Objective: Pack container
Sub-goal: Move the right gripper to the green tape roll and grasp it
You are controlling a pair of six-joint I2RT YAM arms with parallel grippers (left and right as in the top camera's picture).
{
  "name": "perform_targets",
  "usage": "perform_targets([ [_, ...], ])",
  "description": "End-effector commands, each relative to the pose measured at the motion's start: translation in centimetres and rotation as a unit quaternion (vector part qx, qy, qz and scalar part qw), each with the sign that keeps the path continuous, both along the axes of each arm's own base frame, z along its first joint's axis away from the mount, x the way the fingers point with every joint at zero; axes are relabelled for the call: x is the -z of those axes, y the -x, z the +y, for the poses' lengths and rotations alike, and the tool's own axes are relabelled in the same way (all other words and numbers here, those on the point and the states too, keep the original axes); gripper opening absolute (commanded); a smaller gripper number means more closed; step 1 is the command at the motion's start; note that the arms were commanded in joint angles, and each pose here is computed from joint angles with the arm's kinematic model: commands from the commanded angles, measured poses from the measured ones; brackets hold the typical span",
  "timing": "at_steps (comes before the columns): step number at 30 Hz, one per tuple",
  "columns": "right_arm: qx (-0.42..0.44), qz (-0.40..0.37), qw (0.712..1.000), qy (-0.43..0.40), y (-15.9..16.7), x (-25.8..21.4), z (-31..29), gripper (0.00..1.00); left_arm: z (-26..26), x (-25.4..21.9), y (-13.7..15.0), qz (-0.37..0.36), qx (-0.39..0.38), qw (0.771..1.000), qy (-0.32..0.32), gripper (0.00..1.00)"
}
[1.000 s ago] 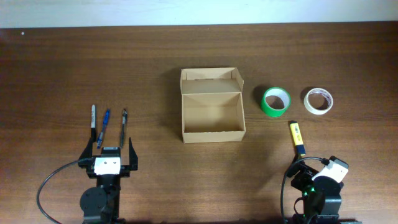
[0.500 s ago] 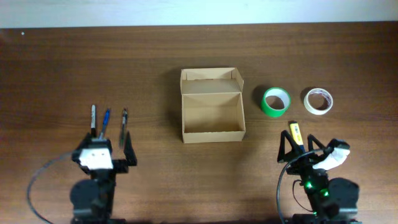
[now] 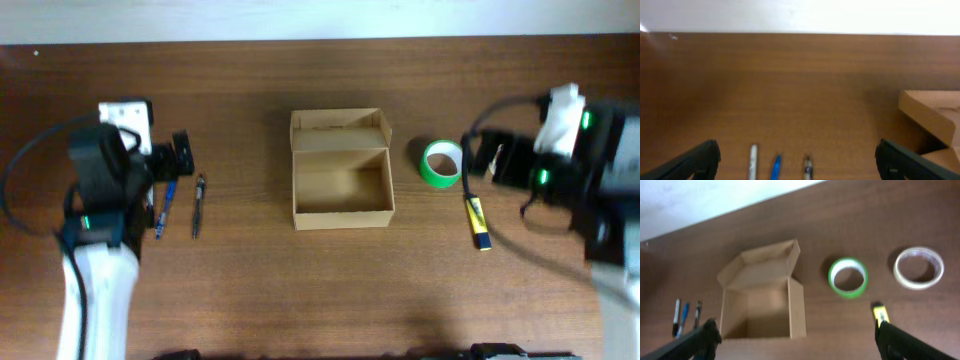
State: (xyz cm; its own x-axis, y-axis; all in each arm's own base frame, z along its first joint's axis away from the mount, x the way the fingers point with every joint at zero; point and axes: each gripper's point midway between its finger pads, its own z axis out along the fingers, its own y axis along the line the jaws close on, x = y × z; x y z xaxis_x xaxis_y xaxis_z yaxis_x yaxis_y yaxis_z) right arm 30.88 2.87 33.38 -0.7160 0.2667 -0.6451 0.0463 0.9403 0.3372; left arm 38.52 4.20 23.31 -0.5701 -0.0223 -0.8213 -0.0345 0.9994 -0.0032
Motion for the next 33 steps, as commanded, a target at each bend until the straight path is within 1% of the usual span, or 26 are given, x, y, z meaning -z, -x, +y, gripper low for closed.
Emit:
perform_targets([
  [1, -0.017, 0.005, 1.0, 0.017, -3.2, -1.2, -0.3, 0.98, -1.3, 1.3, -2.4, 0.035, 0.054, 0.997, 0.045, 0.99],
  [2, -0.013, 0.014, 1.0, 0.022, -4.0, -0.9, -0.5, 0.84, -1.2, 2.2, -2.7, 0.052, 0.053, 0.996, 0.048, 0.99],
  [3, -0.005, 0.032, 0.999, 0.028, -4.8, -0.2, -1.0, 0.77, -1.2, 3.2, -2.9, 0.066, 0.053, 0.995, 0.052, 0.99],
  [4, 0.014, 0.056, 0.998, 0.034, -5.6, 0.9, -1.6, 0.75, -1.2, 4.0, -3.1, 0.076, 0.053, 0.994, 0.054, 0.99],
  [7, 0.045, 0.131, 0.988, 0.062, -7.9, 5.4, -3.3, 0.77, -1.3, 7.2, -3.2, 0.121, 0.052, 0.989, 0.064, 0.99],
  [9, 0.048, 0.172, 0.981, 0.07, -9.1, 8.5, -3.7, 0.8, -1.2, 8.7, -3.3, 0.14, 0.051, 0.987, 0.068, 0.99],
  [12, 0.061, 0.235, 0.966, 0.087, -10.6, 13.6, -5.1, 0.8, -1.2, 10.4, -3.4, 0.16, 0.05, 0.983, 0.073, 0.99],
  [15, 0.072, 0.287, 0.953, 0.071, -11.3, 17.9, -5.9, 0.79, -1.2, 11.8, -3.4, 0.177, 0.049, 0.98, 0.077, 0.99],
  [16, 0.074, 0.301, 0.948, 0.07, -11.4, 19.0, -6.2, 0.78, -1.2, 12.1, -3.4, 0.18, 0.049, 0.979, 0.077, 0.99],
  [18, 0.076, 0.325, 0.94, 0.068, -11.5, 21.1, -6.7, 0.77, -1.2, 12.6, -3.4, 0.187, 0.049, 0.978, 0.079, 0.99],
  [22, 0.079, 0.365, 0.925, 0.067, -11.4, 24.6, -7.4, 0.77, -1.2, 12.9, -3.4, 0.19, 0.048, 0.977, 0.08, 0.99],
  [28, 0.068, 0.406, 0.909, 0.063, -11.1, 28.8, -7.1, 0.73, -1.2, 12.9, -3.4, 0.19, 0.048, 0.977, 0.08, 0.99],
  [29, 0.067, 0.414, 0.905, 0.062, -10.9, 29.7, -7.0, 0.71, -1.2, 12.9, -3.4, 0.191, 0.048, 0.977, 0.08, 0.99],
  [33, 0.063, 0.431, 0.898, 0.059, -10.6, 31.3, -6.7, 0.64, -1.2, 12.9, -3.4, 0.19, 0.048, 0.977, 0.08, 0.99],
])
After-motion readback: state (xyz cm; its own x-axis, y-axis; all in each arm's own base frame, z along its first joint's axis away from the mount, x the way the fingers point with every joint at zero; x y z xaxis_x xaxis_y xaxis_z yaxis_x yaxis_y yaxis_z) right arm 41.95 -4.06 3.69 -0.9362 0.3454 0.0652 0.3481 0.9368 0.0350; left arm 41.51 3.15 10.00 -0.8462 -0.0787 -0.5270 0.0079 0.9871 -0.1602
